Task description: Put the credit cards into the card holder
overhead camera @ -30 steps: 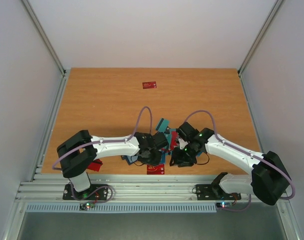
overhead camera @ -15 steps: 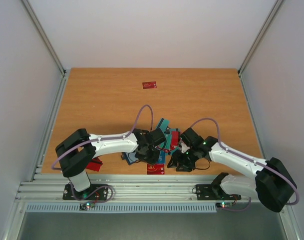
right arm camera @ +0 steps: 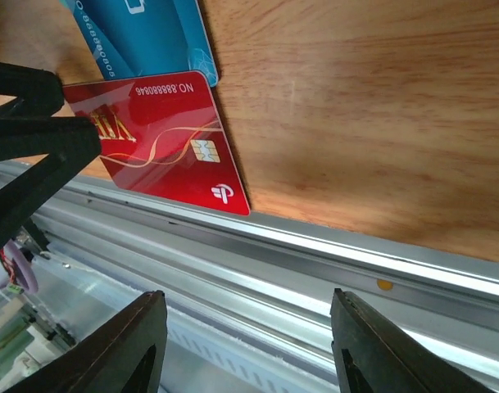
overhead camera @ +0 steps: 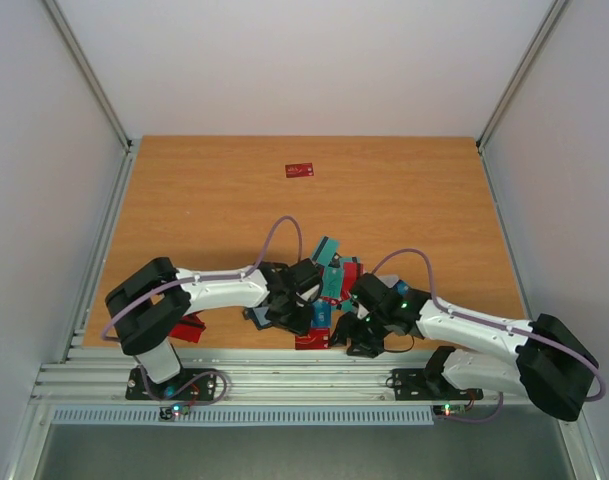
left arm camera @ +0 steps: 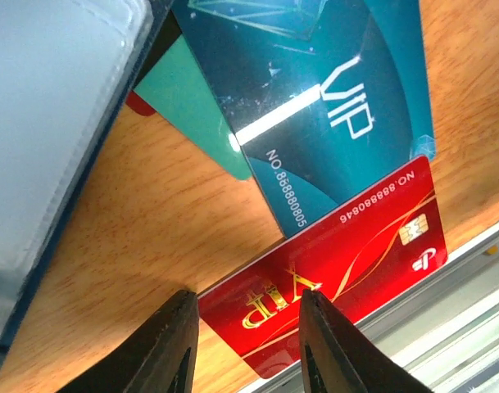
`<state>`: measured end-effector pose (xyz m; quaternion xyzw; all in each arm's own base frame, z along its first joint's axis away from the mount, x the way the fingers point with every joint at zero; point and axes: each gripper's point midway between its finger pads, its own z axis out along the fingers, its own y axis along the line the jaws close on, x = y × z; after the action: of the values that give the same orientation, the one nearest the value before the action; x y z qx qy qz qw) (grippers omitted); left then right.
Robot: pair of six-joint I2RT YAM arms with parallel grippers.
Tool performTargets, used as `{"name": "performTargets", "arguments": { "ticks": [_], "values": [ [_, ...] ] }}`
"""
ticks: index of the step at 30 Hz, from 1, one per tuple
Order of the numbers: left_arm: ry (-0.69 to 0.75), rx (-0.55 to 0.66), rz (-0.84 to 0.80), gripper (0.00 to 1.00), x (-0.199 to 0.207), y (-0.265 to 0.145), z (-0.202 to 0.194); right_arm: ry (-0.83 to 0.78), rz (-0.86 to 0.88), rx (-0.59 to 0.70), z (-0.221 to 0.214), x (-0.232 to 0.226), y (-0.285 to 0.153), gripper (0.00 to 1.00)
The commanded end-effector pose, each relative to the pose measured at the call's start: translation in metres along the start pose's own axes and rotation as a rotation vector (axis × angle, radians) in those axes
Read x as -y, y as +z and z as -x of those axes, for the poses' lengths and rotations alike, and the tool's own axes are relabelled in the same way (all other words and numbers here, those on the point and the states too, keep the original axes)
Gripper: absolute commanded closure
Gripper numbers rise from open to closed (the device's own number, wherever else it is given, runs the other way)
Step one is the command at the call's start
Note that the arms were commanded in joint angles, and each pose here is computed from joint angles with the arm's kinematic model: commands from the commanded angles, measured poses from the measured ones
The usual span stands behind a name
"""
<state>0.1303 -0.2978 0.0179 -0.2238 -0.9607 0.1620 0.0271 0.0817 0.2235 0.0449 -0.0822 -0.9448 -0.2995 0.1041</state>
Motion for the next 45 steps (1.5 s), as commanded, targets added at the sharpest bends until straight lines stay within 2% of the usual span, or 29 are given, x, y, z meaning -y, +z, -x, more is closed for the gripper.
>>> {"name": "performTargets", "arguments": {
  "ticks": [1,10,22,26,32,38,45],
  "values": [
    [-0.005,-0.015,-0.037,0.64,-0.003,0.007,-0.012,0.008,0.004,0.035,0.006,-0.008,0.01,0.43],
    [-0.024,-0.031,-0.08,0.64,-0.002,0.005,-0.026,0.038,0.03,0.037,0.01,-0.007,0.028,0.41],
    [0.029,-0.056,-0.19,0.65,0.024,-0.002,-0.03,0.064,0.024,0.027,0.016,-0.006,0.041,0.41],
    [0.058,-0.011,-0.16,0.64,0.025,-0.017,-0.022,0.072,0.019,0.027,0.016,-0.003,0.042,0.41],
    [0.098,0.046,-0.078,0.56,0.017,-0.029,-0.001,0.087,0.023,0.04,0.014,0.003,0.04,0.4],
    [0.166,0.011,-0.111,0.51,0.022,-0.012,0.004,0.094,0.022,0.036,0.012,0.008,0.04,0.41],
    [0.147,-0.034,-0.126,0.52,0.017,0.012,-0.001,0.069,0.049,0.053,0.014,0.004,0.04,0.41]
  ]
}}
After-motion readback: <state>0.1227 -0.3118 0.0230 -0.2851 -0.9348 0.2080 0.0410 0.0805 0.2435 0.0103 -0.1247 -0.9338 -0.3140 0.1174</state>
